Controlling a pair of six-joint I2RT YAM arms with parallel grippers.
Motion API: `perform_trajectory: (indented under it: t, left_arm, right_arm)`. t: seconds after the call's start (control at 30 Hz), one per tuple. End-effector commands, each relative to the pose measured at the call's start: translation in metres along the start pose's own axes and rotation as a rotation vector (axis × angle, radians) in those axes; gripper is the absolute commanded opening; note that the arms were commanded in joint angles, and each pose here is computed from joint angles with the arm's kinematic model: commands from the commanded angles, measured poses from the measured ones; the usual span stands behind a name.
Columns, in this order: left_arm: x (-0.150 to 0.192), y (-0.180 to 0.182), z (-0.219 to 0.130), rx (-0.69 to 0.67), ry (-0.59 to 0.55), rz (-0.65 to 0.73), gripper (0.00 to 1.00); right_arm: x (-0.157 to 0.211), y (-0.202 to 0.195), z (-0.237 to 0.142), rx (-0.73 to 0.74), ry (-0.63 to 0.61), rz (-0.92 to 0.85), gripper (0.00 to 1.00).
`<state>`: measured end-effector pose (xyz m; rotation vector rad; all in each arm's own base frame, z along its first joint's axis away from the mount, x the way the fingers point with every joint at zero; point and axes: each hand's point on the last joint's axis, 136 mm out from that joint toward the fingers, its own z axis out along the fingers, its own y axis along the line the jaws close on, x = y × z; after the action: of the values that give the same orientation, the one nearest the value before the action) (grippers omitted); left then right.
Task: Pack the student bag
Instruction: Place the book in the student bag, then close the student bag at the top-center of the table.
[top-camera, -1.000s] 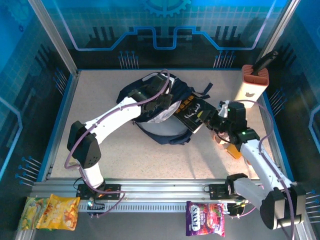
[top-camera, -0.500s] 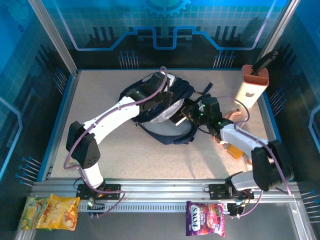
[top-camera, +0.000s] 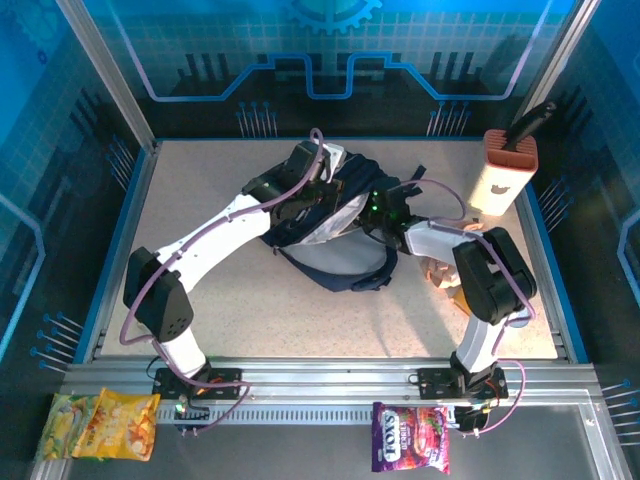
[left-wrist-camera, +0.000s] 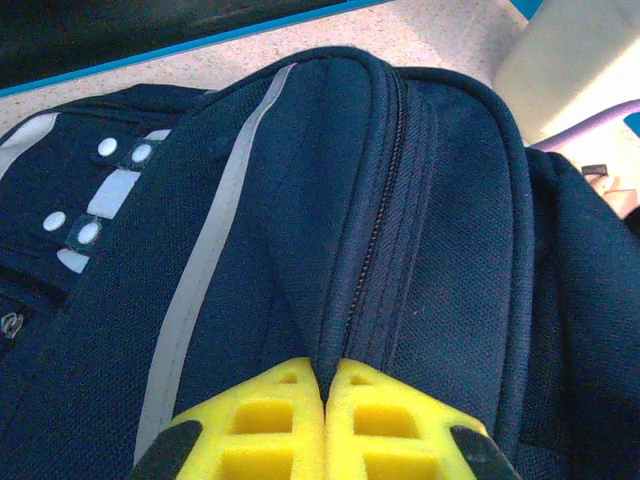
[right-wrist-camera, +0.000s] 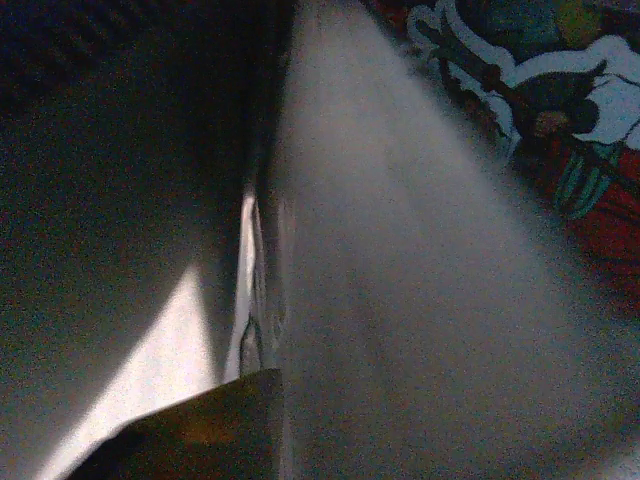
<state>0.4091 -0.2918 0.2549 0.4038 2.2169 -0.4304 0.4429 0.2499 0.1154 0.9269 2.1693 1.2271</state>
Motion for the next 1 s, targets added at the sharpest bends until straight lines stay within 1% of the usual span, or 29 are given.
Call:
perform_trajectory:
  t: [0.0, 0.07, 0.1, 0.13, 0.23, 0.33, 0.47, 0.5, 0.53, 0.57, 0.67, 0.7, 0.73, 0.8, 0.87, 0.97]
  left_arm:
    - [-0.060, -0.017, -0.042, 0.097, -0.214, -0.059, 0.00]
    - [-0.060, -0.013, -0.041, 0.088, -0.211, -0.078, 0.00]
    - [-0.060, -0.011, -0.040, 0.085, -0.211, -0.084, 0.00]
    - [-0.060, -0.009, -0.038, 0.082, -0.209, -0.091, 0.00]
    - [-0.060, -0.008, -0.033, 0.082, -0.203, -0.103, 0.00]
    - [-0.055, -0.007, -0.024, 0.084, -0.181, -0.115, 0.00]
    - [-0.042, -0.010, -0.006, 0.107, -0.128, -0.127, 0.00]
    - [-0.039, -0.012, -0.002, 0.117, -0.112, -0.132, 0.01]
    - [-0.034, -0.015, 0.003, 0.133, -0.085, -0.138, 0.05]
    - [-0.027, -0.018, 0.009, 0.148, -0.053, -0.139, 0.12]
    - [-0.006, -0.023, 0.020, 0.184, 0.032, -0.148, 0.34]
    - [0.000, -0.022, 0.021, 0.182, 0.050, -0.161, 0.40]
    - [0.006, -0.021, 0.022, 0.181, 0.062, -0.174, 0.44]
    - [0.012, -0.017, 0.018, 0.182, 0.061, -0.204, 0.58]
    - [0.019, -0.008, 0.012, 0.183, 0.065, -0.251, 0.69]
    - [0.035, 0.011, 0.004, 0.169, 0.066, -0.328, 0.80]
  right_arm:
    - [0.008, 0.002, -0.003, -0.029, 0.011, 0.025, 0.44]
    - [0.008, -0.009, -0.019, -0.010, -0.009, 0.036, 0.57]
    - [0.007, -0.008, -0.026, -0.015, -0.018, 0.034, 0.61]
    - [0.009, -0.020, -0.035, 0.010, -0.015, 0.037, 0.64]
    - [0.012, -0.026, -0.062, 0.021, -0.015, 0.024, 0.68]
    - [0.016, -0.045, -0.088, 0.079, -0.019, 0.018, 0.72]
    - [0.010, -0.066, -0.129, 0.145, -0.084, -0.011, 0.78]
    - [0.009, -0.069, -0.139, 0.162, -0.099, -0.029, 0.80]
    - [0.005, -0.070, -0.151, 0.179, -0.126, -0.056, 0.82]
    - [0.001, -0.071, -0.162, 0.198, -0.153, -0.084, 0.84]
    - [-0.010, -0.069, -0.190, 0.229, -0.230, -0.163, 0.88]
    - [-0.013, -0.067, -0.198, 0.230, -0.252, -0.190, 0.89]
    - [-0.016, -0.066, -0.202, 0.231, -0.265, -0.214, 0.90]
    - [-0.020, -0.061, -0.208, 0.230, -0.286, -0.264, 0.92]
    - [-0.022, -0.057, -0.209, 0.233, -0.288, -0.293, 0.93]
    - [-0.022, -0.048, -0.201, 0.233, -0.259, -0.354, 0.96]
